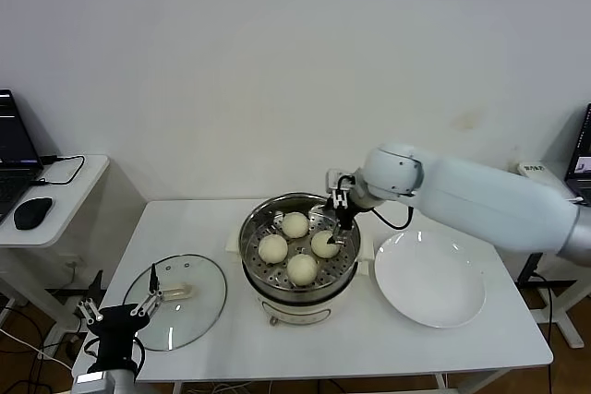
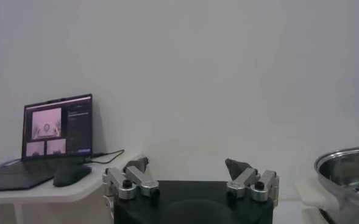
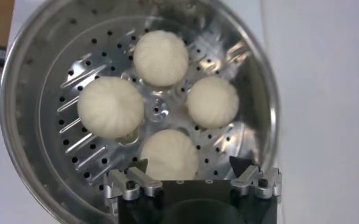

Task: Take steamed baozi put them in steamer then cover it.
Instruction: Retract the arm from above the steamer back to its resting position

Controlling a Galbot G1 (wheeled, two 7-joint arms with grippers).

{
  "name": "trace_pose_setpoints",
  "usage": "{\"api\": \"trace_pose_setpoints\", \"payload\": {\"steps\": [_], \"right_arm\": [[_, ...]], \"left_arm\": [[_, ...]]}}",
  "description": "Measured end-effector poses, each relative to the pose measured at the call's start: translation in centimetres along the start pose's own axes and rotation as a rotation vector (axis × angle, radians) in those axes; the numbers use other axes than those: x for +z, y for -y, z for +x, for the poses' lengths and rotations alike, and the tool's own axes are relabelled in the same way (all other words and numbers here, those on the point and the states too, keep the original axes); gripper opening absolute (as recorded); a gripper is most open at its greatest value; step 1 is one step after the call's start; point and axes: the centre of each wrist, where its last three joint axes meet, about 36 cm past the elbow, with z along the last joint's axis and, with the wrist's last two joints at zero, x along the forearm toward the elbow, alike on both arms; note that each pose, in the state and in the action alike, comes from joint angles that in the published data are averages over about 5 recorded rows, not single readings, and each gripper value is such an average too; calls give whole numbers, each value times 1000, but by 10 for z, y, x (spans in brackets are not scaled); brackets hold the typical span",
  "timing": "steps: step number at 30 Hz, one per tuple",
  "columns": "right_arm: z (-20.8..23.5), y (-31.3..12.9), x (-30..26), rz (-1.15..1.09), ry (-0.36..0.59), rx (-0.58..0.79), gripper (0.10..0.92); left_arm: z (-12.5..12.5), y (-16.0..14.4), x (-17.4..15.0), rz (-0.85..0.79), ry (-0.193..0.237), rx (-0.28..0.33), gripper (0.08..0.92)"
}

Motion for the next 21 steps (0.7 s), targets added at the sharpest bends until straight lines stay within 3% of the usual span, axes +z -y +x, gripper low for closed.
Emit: {"api": "trace_pose_setpoints", "payload": {"steps": [8, 21], "right_arm": [[16, -33, 60, -170, 236, 215, 823], [-4, -121, 132, -410, 664, 571, 823]], "left_arm": [[-1, 0, 2, 13, -7, -1, 823], [2, 5, 13, -20, -37, 0, 823]]}}
